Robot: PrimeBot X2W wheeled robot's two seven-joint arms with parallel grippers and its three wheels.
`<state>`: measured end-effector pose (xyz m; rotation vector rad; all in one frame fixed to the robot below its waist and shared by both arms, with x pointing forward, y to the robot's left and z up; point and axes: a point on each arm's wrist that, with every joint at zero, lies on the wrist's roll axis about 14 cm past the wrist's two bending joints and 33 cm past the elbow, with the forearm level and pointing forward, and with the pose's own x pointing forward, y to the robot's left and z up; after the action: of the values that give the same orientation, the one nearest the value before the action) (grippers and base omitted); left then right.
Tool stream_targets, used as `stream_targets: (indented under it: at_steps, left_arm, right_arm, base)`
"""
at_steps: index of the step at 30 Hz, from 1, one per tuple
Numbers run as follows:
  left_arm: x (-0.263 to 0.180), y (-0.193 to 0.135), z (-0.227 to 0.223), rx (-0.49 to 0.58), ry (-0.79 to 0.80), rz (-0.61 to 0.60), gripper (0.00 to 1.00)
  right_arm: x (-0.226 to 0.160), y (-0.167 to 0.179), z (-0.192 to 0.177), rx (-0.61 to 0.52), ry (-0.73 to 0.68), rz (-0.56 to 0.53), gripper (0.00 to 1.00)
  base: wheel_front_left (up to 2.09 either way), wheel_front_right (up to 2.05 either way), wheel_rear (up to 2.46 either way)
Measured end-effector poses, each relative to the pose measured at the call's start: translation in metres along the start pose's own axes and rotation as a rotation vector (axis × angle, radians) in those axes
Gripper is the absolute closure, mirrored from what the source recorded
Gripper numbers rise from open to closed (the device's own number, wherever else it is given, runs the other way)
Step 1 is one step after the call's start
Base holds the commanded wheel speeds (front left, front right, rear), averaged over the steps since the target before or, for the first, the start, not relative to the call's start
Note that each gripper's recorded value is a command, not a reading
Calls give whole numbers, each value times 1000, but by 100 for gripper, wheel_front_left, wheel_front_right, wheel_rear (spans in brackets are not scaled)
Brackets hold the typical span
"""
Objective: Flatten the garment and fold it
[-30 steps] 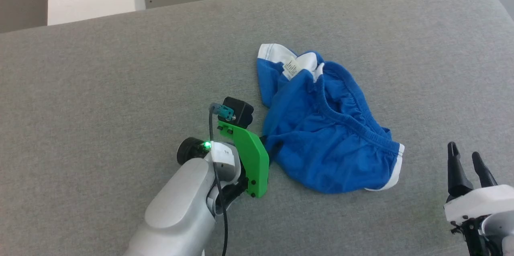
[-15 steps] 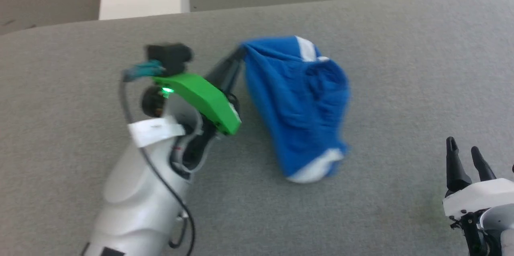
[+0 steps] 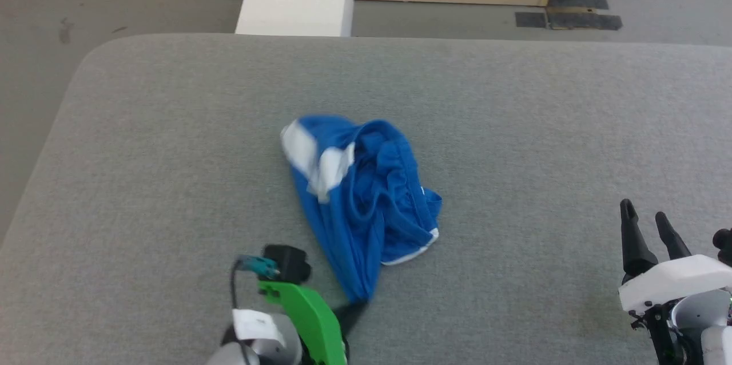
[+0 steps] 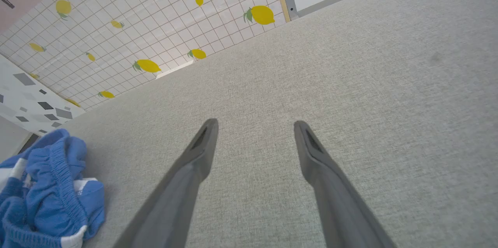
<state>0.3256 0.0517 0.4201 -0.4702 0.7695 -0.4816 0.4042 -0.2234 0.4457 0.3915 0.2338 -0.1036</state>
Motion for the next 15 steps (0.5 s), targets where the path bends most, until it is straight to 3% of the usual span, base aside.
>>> stream_targets:
  at_steps: [2, 3, 4, 7, 10, 15]
  left_arm:
    - [-2, -2, -13, -16, 52, -8, 100]
    - [-4, -4, -13, -36, 50, -17, 27]
    - [-5, -5, -9, -51, 37, -22, 0]
    - [-15, -5, 16, -98, -61, -32, 0]
    - [-39, 8, 75, -137, -321, -14, 0]
    - [-110, 58, 163, 10, -840, 207, 0]
  right_arm:
    - [2, 4, -1, -2, 3, 10, 0]
    - [3, 6, -1, -6, 4, 14, 0]
    - [3, 7, -1, -9, 5, 18, 0]
    - [4, 13, -1, -10, 4, 33, 0]
    - [6, 25, -3, -28, 17, 68, 0]
    - [9, 74, -14, -107, 81, 207, 0]
  base:
    - [0, 0, 0]
    - [0, 0, 0]
    - [0, 0, 0]
    - [0, 0, 0]
    - [0, 0, 0]
    - [0, 0, 0]
